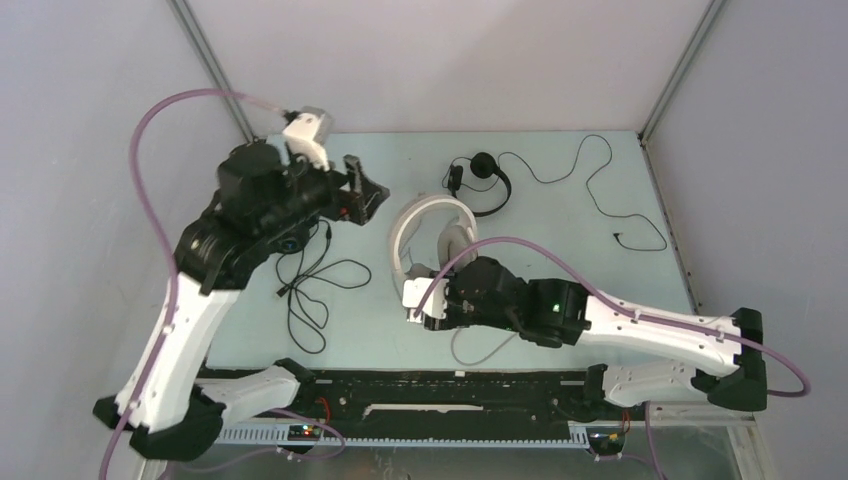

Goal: Wrap the headphones
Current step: Wrap the headphones cable around the headphones.

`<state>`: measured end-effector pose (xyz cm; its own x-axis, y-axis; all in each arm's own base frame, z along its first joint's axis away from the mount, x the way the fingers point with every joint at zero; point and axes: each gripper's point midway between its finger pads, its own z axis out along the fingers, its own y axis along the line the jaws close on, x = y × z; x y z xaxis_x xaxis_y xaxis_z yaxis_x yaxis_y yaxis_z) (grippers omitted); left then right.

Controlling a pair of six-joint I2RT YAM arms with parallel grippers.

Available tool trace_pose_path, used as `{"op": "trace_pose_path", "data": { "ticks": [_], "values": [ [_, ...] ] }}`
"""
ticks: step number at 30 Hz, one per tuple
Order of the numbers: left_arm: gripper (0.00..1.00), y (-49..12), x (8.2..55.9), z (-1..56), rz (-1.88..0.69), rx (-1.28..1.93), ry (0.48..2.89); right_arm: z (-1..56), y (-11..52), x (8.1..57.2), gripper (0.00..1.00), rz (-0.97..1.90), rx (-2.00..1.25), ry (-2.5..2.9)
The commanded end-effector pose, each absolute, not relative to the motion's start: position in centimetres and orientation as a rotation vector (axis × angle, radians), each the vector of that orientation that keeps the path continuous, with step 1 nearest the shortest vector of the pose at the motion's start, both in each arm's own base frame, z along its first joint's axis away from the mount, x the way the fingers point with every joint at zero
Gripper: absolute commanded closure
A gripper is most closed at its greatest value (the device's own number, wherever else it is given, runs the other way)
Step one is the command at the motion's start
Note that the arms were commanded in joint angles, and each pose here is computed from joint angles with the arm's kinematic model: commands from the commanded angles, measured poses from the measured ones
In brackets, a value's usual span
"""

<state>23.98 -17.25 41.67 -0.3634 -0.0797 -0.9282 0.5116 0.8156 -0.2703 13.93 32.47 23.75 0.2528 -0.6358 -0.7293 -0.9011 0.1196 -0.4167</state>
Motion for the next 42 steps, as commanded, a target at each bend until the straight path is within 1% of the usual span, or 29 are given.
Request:
{"op": "trace_pose_path", "data": {
  "ticks": [1,4,11,14,16,19,27,31,33,34,37,41,42],
  "values": [
    [0.08,-18.7,25.8,40.4,-0.533,0.546,1.862,28.6,34.4,16.0,0.52,0.231,-1.471,1.315],
    [0.06,-18.5,27.3,39.6,-0.379,0.626,1.862,27.9,34.9,16.0,0.52,0.207,-1.487,1.316],
    [0.0,-20.0,27.5,40.7,-0.258,0.716,1.797,26.8,35.4,16.4,0.52,0.158,-1.499,1.331],
    [0.0,-20.3,27.5,40.9,-0.215,0.725,1.794,26.4,35.6,16.5,0.52,0.147,-1.507,1.334],
    [0.0,-20.7,27.3,41.0,-0.233,0.729,1.807,26.2,35.7,16.7,0.52,0.136,-1.509,1.336],
    [0.03,-21.7,26.7,40.3,-0.278,0.768,1.818,26.2,35.6,16.7,0.52,0.125,-1.511,1.335],
    [0.09,-22.8,26.6,37.3,-0.184,0.888,1.832,26.3,35.4,17.1,0.52,0.101,-1.493,1.348],
    [0.17,-22.7,27.6,36.0,-0.08,0.908,1.838,26.2,35.4,17.1,0.52,0.1,-1.49,1.35],
    [0.26,-22.6,28.0,35.0,-0.034,0.929,1.861,26.4,35.4,17.1,0.52,0.098,-1.482,1.35],
    [0.28,-22.5,28.1,34.5,-0.014,0.939,1.875,26.4,35.4,17.0,0.52,0.099,-1.481,1.348],
    [0.3,-22.5,28.6,33.7,0.037,0.945,1.895,26.5,35.4,17.0,0.52,0.097,-1.483,1.345],
    [0.34,-23.5,28.8,34.2,0.033,0.952,1.854,26.1,35.3,17.0,0.52,0.079,-1.495,1.347],
    [0.38,-23.7,28.8,34.4,0.031,0.952,1.844,26.0,35.3,17.1,0.52,0.073,-1.498,1.349]
  ]
}}
